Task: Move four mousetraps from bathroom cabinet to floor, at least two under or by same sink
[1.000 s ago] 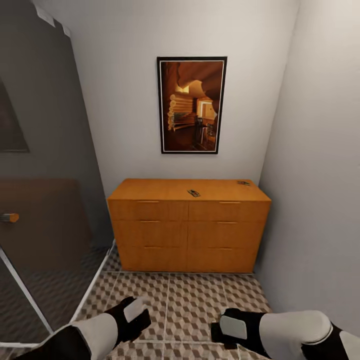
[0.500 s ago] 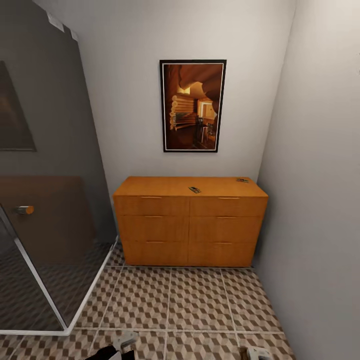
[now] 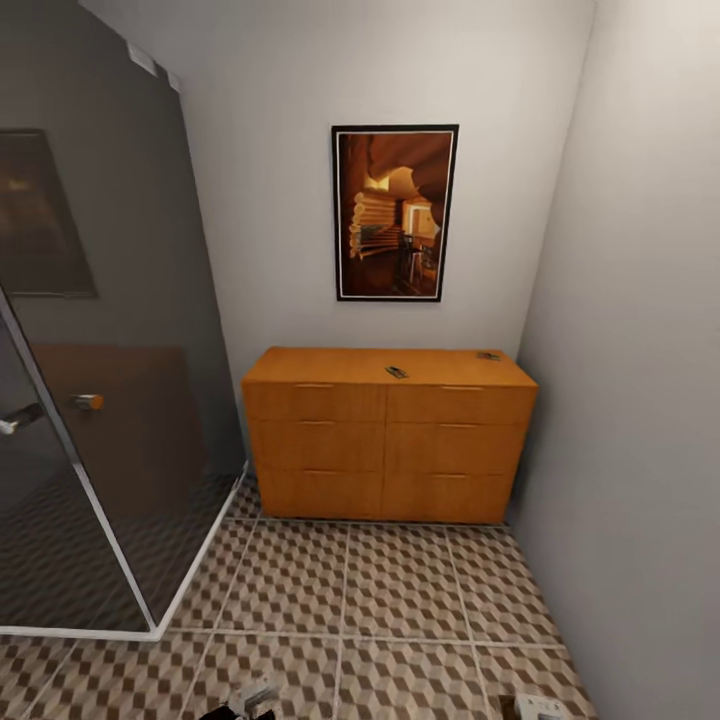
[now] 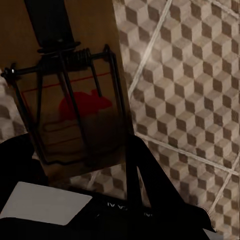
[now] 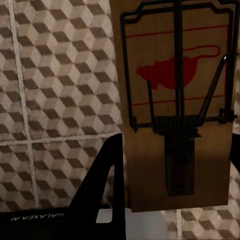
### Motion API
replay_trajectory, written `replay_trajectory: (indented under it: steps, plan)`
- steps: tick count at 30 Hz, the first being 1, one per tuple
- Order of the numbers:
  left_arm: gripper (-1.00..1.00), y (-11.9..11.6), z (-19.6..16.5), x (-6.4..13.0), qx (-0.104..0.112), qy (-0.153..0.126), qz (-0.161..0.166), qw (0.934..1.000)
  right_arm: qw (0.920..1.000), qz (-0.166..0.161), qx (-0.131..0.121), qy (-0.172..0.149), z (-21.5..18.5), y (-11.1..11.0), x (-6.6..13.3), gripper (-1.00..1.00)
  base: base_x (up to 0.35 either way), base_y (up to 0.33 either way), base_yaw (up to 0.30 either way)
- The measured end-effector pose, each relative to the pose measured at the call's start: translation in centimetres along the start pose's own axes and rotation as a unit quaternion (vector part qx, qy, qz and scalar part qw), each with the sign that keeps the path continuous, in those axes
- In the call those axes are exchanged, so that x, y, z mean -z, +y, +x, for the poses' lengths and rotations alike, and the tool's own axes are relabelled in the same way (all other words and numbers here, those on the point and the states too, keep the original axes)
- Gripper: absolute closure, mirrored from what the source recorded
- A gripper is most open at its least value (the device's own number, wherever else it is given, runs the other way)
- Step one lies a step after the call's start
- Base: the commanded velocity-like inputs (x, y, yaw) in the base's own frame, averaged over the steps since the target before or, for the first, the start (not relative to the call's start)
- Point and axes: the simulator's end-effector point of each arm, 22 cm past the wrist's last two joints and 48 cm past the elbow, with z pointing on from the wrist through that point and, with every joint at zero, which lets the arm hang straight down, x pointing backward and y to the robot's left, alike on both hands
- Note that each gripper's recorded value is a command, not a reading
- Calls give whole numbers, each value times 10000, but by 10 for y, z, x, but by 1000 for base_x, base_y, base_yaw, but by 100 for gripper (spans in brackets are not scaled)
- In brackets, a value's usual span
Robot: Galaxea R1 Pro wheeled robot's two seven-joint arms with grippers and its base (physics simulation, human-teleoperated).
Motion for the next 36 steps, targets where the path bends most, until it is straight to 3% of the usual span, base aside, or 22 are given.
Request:
replay_trajectory:
  steps: [4,14,18,25,29,33,36]
  plan:
    - [100,-7,14,-1,146,70,60,9999,10000,23,-2,-20,7,-3,-1,100,-326,101,270]
    - [100,-6,6,-2,237,-313,59,9992,9999,-119,46,86,28,11,-2,100,-288,141,291]
    - [100,0,-1,-1,248,-434,35,9987,9995,-254,49,170,38,24,-1,100,-79,40,294]
    - [100,1,2,-2,266,-422,35,9987,9995,-251,55,192,42,29,0,100,-13,6,294]
    - [100,5,2,-2,297,-409,-6,9987,9991,-336,83,241,49,43,-1,100,-1,1,294]
    - [100,8,3,-3,307,-398,-47,9987,9978,-521,148,376,70,73,-1,100,0,0,294]
    - [100,6,5,-3,306,-371,-41,9988,9960,-625,422,489,90,91,0,100,0,0,294]
